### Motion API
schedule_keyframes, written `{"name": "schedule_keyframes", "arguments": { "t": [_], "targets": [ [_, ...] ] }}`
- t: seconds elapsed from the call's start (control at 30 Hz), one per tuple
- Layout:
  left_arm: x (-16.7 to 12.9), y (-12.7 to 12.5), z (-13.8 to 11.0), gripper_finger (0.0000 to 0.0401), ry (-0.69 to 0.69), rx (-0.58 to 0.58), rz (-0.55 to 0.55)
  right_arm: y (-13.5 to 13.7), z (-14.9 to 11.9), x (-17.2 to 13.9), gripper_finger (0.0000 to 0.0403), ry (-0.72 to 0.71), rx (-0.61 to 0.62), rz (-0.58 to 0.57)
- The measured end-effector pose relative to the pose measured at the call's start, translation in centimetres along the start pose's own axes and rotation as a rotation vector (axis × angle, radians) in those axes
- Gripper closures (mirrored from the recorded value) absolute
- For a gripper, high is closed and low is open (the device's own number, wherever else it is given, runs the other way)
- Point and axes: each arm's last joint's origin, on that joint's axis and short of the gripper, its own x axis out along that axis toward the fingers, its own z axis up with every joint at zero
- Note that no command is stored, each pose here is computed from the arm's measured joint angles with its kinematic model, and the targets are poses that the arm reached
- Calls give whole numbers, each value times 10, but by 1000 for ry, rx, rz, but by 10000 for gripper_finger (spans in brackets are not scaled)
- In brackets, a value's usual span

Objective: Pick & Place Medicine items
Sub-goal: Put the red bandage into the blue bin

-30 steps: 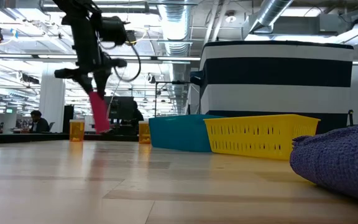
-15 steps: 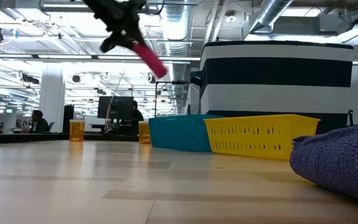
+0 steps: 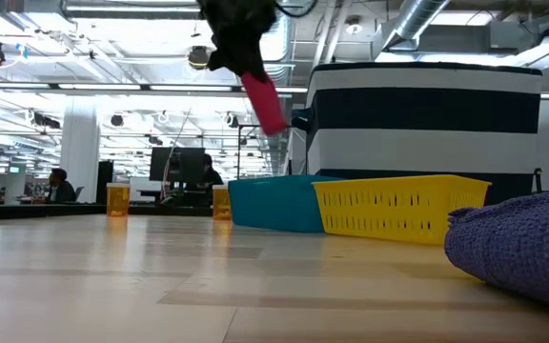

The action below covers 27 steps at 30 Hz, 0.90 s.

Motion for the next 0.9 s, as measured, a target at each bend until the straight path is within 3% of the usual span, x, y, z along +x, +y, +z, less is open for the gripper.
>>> {"name": "schedule_keyframes", "arguments": {
  "t": [0.13, 0.37, 0.9],
  "targets": [
    [16, -10, 2, 309, 96, 54, 55, 0, 0, 0, 241, 0, -5, 1],
    [46, -14, -1, 309, 172, -21, 86, 0, -1, 0, 241, 4, -8, 2],
    [91, -13, -9, 309, 283, -19, 155, 0, -2, 0, 241, 10, -14, 3]
  ]
}}
